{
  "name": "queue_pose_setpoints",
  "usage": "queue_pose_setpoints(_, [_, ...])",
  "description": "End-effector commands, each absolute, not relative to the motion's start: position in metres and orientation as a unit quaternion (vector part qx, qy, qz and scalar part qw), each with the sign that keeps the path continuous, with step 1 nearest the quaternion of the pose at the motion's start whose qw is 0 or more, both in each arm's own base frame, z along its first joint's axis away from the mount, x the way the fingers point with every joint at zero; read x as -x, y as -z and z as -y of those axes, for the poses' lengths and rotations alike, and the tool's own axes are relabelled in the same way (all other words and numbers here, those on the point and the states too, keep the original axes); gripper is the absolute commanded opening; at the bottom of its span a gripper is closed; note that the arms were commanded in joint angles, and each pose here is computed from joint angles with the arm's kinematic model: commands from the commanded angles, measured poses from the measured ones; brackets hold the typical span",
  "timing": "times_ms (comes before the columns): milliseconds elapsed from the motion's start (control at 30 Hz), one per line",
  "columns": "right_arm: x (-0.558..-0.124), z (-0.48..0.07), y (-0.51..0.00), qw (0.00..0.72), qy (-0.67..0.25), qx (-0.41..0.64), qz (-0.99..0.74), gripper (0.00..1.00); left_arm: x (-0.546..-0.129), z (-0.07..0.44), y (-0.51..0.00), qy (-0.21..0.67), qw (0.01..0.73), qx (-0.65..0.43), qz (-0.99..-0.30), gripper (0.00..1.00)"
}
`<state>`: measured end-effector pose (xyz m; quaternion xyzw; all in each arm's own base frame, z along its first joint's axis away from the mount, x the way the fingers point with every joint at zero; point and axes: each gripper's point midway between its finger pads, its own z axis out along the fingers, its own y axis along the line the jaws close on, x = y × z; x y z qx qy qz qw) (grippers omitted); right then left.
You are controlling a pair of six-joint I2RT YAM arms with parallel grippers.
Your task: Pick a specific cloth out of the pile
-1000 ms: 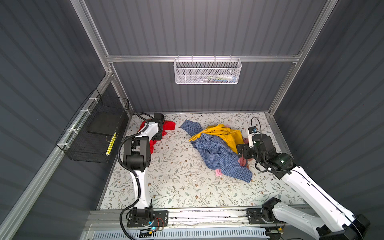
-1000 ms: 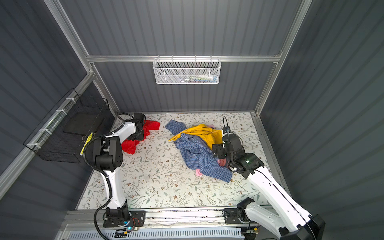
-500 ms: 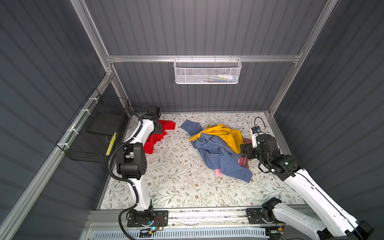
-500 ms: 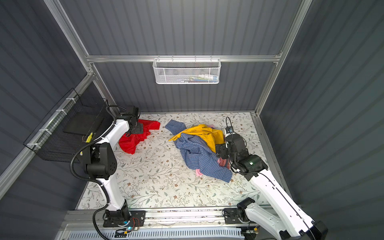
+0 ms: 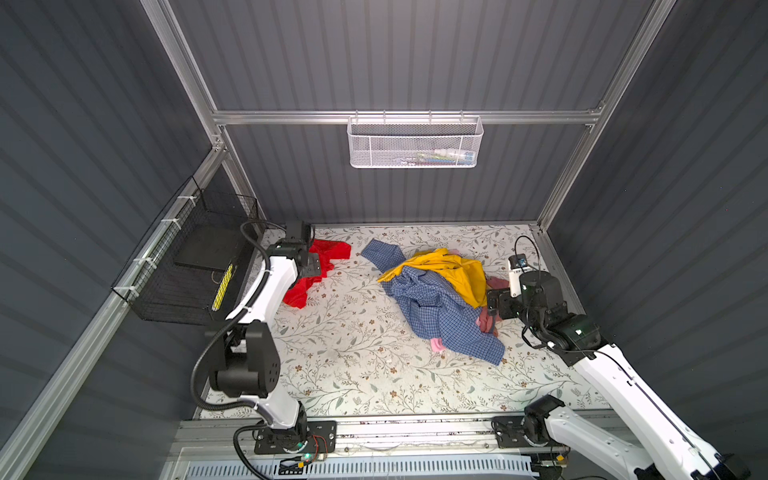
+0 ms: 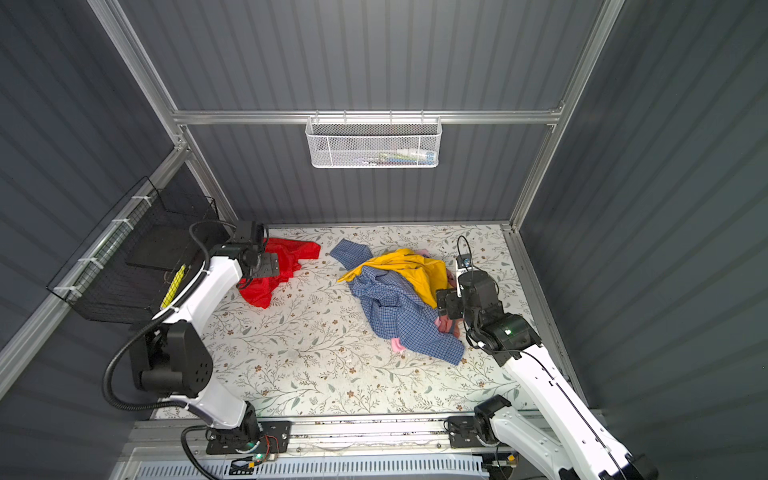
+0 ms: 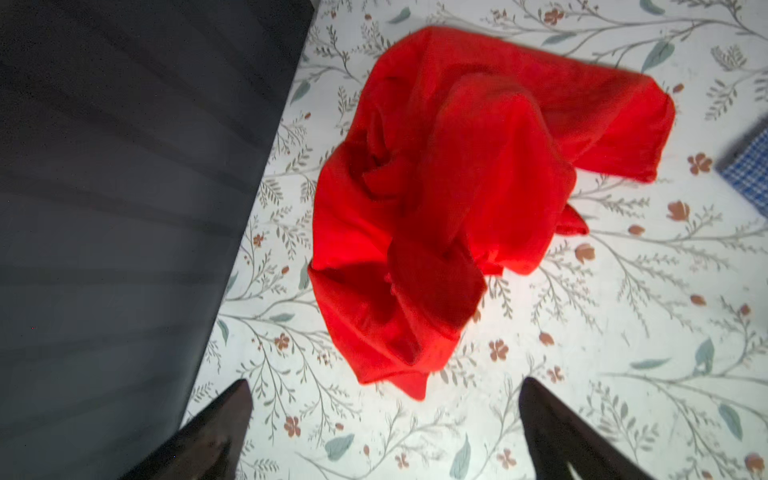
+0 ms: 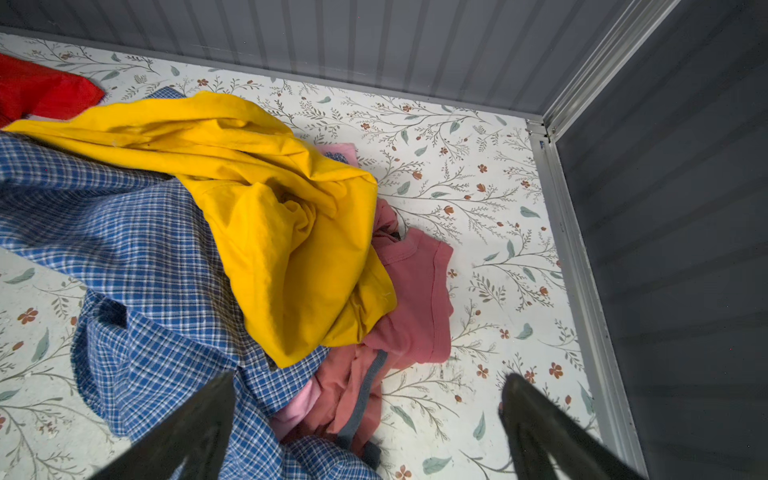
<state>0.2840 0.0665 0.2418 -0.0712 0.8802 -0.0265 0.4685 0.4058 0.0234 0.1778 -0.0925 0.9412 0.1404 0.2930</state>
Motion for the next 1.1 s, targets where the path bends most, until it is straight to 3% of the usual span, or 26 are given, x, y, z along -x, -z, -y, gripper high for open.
queue_pose_setpoints(0, [-0.286, -0.064, -0.241, 0.489, 0.029, 0.077, -0.869, 0.99, -0.388, -0.009, -0.176, -0.106, 0.313, 0.102, -0.938, 1.0])
queue_pose_setpoints(300, [-0.289, -0.042, -0.235, 0.566, 0.053, 0.052, -0.821, 0.99, -0.346, 0.022, -0.18, -0.104, 0.375, 0.073, -0.918, 1.0])
queue_pose_setpoints(600, [-0.285, -0.014, -0.206, 0.633, 0.047, -0.019, -0.773, 0.99, -0.319, 0.018, -0.172, -0.094, 0.414, 0.071, -0.903, 1.0])
queue_pose_setpoints(900, [-0.298, -0.007, -0.17, 0.642, 0.048, -0.03, -0.765, 0.99, -0.319, 0.016, -0.168, -0.105, 0.432, 0.067, -0.893, 1.0])
queue_pose_setpoints(1067, [-0.315, 0.006, -0.153, 0.652, 0.057, -0.044, -0.755, 0.99, -0.338, 0.009, -0.168, -0.143, 0.485, 0.053, -0.861, 1.0])
